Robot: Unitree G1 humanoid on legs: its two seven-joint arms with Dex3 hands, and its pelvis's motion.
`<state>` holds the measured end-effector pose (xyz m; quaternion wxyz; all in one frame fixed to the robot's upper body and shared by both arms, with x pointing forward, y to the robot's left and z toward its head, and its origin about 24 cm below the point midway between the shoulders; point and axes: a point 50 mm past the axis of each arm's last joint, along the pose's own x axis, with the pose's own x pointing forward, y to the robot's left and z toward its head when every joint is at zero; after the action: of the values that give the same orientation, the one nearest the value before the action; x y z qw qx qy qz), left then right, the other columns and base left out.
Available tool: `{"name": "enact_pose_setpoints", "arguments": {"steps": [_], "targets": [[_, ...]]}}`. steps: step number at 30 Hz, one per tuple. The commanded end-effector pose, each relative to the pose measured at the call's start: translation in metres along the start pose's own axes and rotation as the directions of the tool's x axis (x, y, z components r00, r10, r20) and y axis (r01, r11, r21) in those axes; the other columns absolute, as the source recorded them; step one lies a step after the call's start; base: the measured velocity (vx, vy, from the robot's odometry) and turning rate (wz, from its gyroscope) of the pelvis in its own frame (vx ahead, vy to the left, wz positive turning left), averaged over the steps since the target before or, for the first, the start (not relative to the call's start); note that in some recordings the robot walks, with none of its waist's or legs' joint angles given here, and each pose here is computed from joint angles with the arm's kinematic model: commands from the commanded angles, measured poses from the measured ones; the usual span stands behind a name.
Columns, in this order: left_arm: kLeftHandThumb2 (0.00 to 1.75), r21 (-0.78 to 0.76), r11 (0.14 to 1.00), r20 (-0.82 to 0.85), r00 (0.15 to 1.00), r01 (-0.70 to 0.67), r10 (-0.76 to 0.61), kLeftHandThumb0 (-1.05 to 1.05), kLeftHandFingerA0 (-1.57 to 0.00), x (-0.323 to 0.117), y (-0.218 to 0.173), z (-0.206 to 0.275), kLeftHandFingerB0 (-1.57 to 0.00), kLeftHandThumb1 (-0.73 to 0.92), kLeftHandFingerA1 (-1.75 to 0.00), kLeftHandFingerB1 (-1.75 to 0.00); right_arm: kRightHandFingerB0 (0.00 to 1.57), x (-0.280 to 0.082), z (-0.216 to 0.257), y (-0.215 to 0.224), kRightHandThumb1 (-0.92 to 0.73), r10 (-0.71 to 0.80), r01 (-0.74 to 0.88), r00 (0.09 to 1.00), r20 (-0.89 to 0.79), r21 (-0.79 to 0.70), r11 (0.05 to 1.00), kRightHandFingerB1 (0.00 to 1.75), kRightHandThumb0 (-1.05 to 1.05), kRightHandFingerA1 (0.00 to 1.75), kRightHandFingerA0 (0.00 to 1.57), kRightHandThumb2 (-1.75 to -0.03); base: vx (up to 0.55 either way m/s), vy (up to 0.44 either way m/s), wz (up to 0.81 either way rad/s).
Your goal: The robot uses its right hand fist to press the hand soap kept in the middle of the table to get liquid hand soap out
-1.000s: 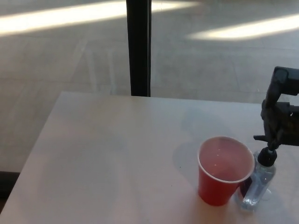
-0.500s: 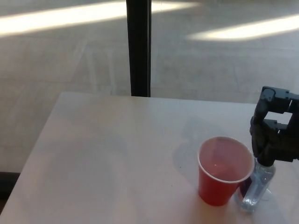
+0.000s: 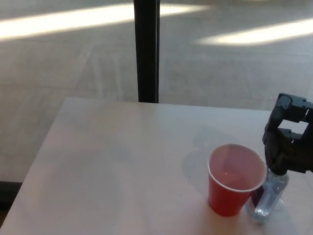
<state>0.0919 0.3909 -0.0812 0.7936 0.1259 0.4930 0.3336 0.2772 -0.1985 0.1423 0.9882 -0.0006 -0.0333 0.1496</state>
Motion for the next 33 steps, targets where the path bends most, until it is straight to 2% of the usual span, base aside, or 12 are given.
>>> {"name": "enact_pose_setpoints", "arguments": {"steps": [1,3,5,10,13,22,23,28,30,33], "targets": [[0.99,0.013,1.0,-0.001,1.0,-0.021,0.021,-0.5,-0.69,0.001,0.006,0.004,-0.59,0.71,-0.86,-0.8,0.77,-0.013,-0.039,-0.004,-0.61,-0.037,0.045,0.982,-0.187,0.041,0.998,1.58,-0.17,1.75,0.98,-1.17,0.0,0.0,0.0],[0.95,0.021,1.0,0.003,1.0,-0.015,0.015,-0.5,-0.65,0.001,0.006,0.004,-0.57,0.74,-0.84,-0.79,0.77,-0.014,-0.041,-0.002,-0.61,-0.043,0.053,0.979,-0.198,0.048,0.997,1.57,-0.17,1.75,0.98,-1.17,0.0,0.0,0.0],[0.94,0.006,1.0,-0.004,1.0,-0.016,0.016,-0.5,-0.68,0.001,0.007,0.002,-0.58,0.74,-0.87,-0.8,0.77,-0.016,-0.044,0.0,-0.63,-0.03,0.044,0.977,-0.213,0.062,0.997,1.6,-0.17,1.75,0.98,-1.14,0.0,0.0,0.0],[0.95,0.015,1.0,0.003,1.0,-0.014,0.014,-0.52,-0.68,0.001,0.006,0.002,-0.57,0.74,-0.86,-0.79,0.72,-0.021,-0.055,0.007,-0.52,0.02,-0.007,0.966,-0.256,0.054,0.999,1.65,-0.16,1.75,0.97,-1.31,0.0,0.0,0.0],[0.93,0.024,1.0,0.002,1.0,-0.021,0.021,-0.52,-0.69,0.001,0.006,0.003,-0.62,0.75,-0.86,-0.82,0.71,-0.026,-0.061,0.009,-0.54,0.058,-0.053,0.953,-0.296,0.025,0.998,1.64,-0.16,1.75,0.98,-1.28,0.0,0.0,0.0],[0.94,0.007,1.0,0.012,1.0,-0.011,0.011,-0.52,-0.67,0.001,0.005,0.006,-0.6,0.74,-0.86,-0.82,0.71,-0.034,-0.07,0.008,-0.55,0.068,-0.075,0.93,-0.362,-0.003,0.997,1.71,-0.18,1.75,1.0,-1.28,0.0,0.0,0.0],[0.98,0.012,1.0,0.011,1.0,-0.016,0.015,-0.53,-0.74,0.001,0.005,0.006,-0.66,0.72,-0.89,-0.84,0.71,-0.035,-0.071,0.007,-0.57,0.068,-0.073,0.927,-0.369,0.001,0.997,1.69,-0.17,1.75,0.99,-1.24,0.0,0.0,0.0],[1.01,0.025,1.0,0.023,1.0,-0.017,0.017,-0.54,-0.69,0.001,0.005,0.01,-0.63,0.72,-0.85,-0.82,0.76,-0.037,-0.073,0.005,-0.64,0.066,-0.064,0.916,-0.395,0.017,0.998,1.64,-0.19,1.75,0.98,-1.14,0.0,0.0,0.0],[1.01,0.023,1.0,0.025,0.999,-0.02,0.02,-0.53,-0.71,0.001,0.005,0.012,-0.65,0.71,-0.87,-0.84,0.73,-0.039,-0.075,0.005,-0.59,0.069,-0.069,0.914,-0.399,0.014,0.998,1.7,-0.17,1.75,1.01,-1.22,0.0,0.0,0.0],[1.01,0.022,1.0,0.032,0.999,-0.021,0.02,-0.54,-0.69,0.001,0.005,0.015,-0.63,0.72,-0.86,-0.82,0.74,-0.039,-0.076,0.005,-0.58,0.07,-0.068,0.915,-0.397,0.018,0.998,1.69,-0.17,1.75,1.02,-1.24,0.0,0.0,0.0]]}}
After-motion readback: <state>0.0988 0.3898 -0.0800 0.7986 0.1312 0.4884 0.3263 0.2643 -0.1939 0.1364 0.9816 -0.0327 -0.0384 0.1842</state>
